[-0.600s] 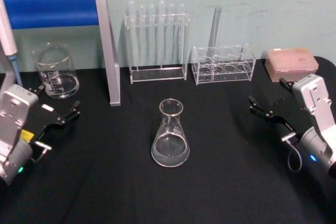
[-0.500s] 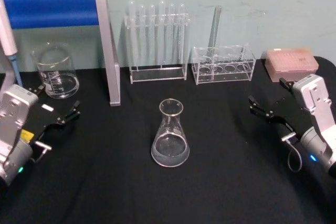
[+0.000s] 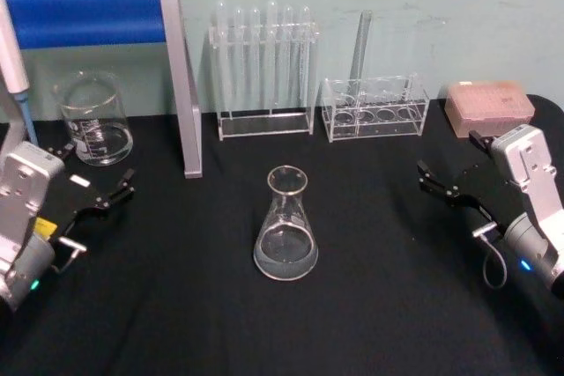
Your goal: Grasp the erlenmeyer flask with one hand, shake it three times, then place it back.
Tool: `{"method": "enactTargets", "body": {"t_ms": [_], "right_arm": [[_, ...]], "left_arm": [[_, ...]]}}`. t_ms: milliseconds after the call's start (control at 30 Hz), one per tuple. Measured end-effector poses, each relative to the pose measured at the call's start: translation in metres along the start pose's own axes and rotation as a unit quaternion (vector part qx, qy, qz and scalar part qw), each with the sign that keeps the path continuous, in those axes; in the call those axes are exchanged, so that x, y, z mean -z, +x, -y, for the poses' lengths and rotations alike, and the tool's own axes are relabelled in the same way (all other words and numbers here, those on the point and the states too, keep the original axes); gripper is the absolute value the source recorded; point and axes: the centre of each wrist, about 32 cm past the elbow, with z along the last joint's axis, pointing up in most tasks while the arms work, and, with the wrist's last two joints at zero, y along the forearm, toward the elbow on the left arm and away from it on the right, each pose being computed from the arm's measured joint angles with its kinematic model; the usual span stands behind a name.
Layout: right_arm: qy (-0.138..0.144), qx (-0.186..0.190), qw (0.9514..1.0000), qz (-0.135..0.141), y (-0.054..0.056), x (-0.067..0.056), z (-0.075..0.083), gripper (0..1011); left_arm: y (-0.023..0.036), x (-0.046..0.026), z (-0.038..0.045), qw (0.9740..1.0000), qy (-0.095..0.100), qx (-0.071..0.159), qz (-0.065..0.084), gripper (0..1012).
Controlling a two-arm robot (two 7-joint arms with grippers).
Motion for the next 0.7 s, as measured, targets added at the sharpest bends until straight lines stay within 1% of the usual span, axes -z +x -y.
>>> {"method": "enactTargets", "body": {"t_ms": [200,400,467,567,700], "right_arm": [[0.002,-0.005,1.0000,-0.003,0.000,0.000,0.000,1002],[0.008,-0.025,0.9995,-0.019,-0.003,-0.001,0.002,1003],[0.013,-0.037,0.9988,-0.029,-0.006,-0.003,0.003,1002],[0.022,-0.058,0.9971,-0.045,-0.011,-0.006,0.005,1002],[0.038,-0.097,0.9921,-0.070,-0.019,-0.012,0.009,1002]], "left_arm": [[0.0000,0.0000,0.0000,1.0000,0.000,0.000,0.000,1001],[0.0000,0.0000,0.0000,1.0000,0.000,0.000,0.000,1001],[0.0000,0.0000,0.0000,1.0000,0.000,0.000,0.000,1001],[0.0000,0.0000,0.0000,1.0000,0.000,0.000,0.000,1001],[0.0000,0.0000,0.0000,1.0000,0.000,0.000,0.000,1001]]}}
